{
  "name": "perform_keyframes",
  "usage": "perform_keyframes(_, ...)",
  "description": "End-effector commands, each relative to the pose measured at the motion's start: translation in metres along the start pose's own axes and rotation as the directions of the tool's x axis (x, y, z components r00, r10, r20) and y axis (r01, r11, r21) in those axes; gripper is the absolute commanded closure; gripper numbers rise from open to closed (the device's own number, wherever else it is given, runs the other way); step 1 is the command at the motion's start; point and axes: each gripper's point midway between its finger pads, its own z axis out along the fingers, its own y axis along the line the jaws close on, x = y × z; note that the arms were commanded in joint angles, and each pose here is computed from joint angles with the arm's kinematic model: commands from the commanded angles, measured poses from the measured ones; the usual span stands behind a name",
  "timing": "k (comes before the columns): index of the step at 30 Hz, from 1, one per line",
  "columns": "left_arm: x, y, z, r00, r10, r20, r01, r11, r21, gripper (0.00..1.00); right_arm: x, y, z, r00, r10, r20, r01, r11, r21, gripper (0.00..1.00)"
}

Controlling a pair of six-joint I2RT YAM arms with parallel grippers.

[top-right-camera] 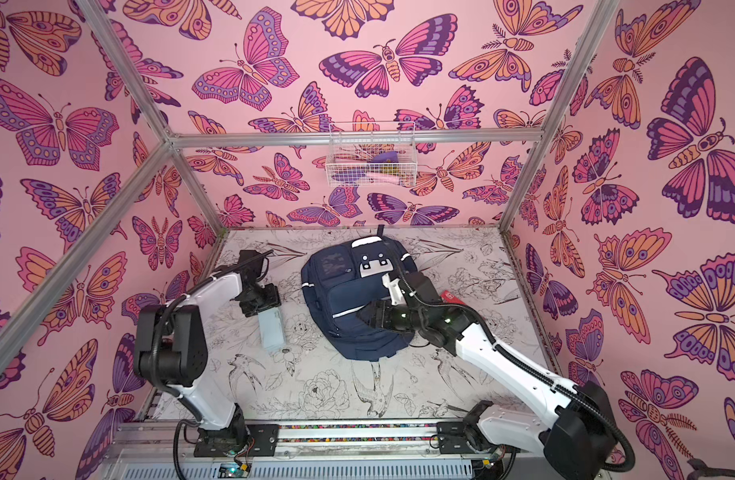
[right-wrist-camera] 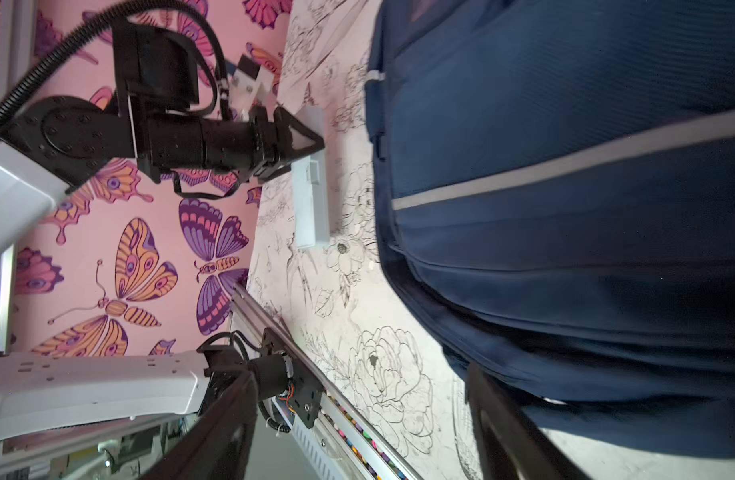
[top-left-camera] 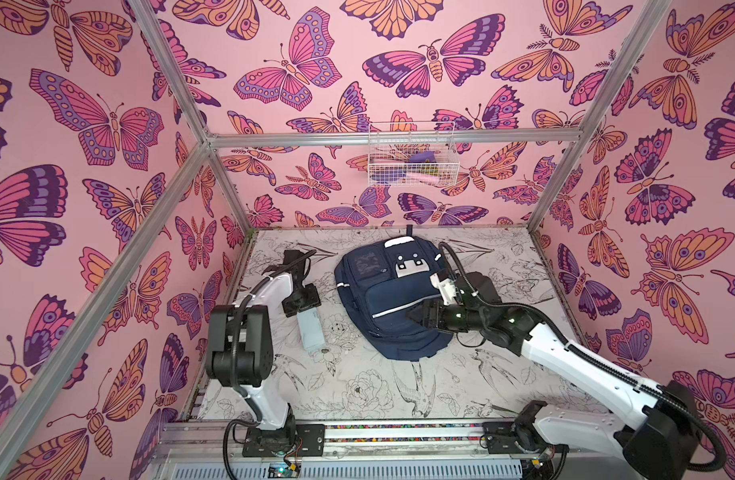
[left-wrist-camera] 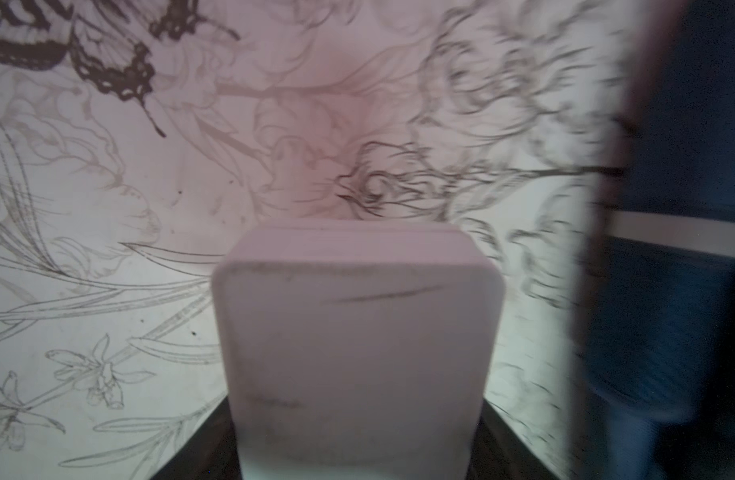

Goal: Pack the student bag

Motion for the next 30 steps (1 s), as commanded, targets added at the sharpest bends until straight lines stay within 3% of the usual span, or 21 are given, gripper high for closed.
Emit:
perform_keyframes(1, -0.007, -0.05, -0.055, 0.996, -0.076, 0.042, 0.063, 0.968, 0.243, 0.64, -0.003, 0.032, 0.011, 0.991, -0.13, -0.03, 0.129, 0.991, -0.034, 0.22)
perform_keyframes(5, -0.005, -0.094, -0.099, 0.992, -0.115, 0.053, 0.082, 0.899, 0.429, 0.65, 0.002, 0.063, 0.03, 0.967, -0.235, -0.094, 0.23, 0.971, -0.059, 0.25)
perform_keyframes(9, 0.009, -0.131, -0.128, 0.994, -0.104, 0.042, 0.065, 0.842, 0.536, 0.66, -0.001, 0.07, 0.049, 0.953, -0.273, -0.127, 0.27, 0.962, -0.039, 0.32)
perform_keyframes(20, 0.033, -0.161, -0.153, 0.996, -0.075, 0.045, 0.032, 0.787, 0.616, 0.67, -0.008, 0.064, 0.071, 0.948, -0.269, -0.167, 0.278, 0.96, 0.03, 0.44)
perform_keyframes(26, 0.04, -0.166, -0.156, 0.997, -0.059, 0.046, 0.016, 0.768, 0.64, 0.67, -0.01, 0.071, 0.075, 0.957, -0.242, -0.158, 0.244, 0.97, -0.006, 0.48)
perform_keyframes(30, 0.043, -0.166, -0.157, 0.997, -0.054, 0.051, 0.008, 0.763, 0.646, 0.67, -0.012, 0.071, 0.078, 0.966, -0.212, -0.151, 0.213, 0.977, -0.006, 0.58)
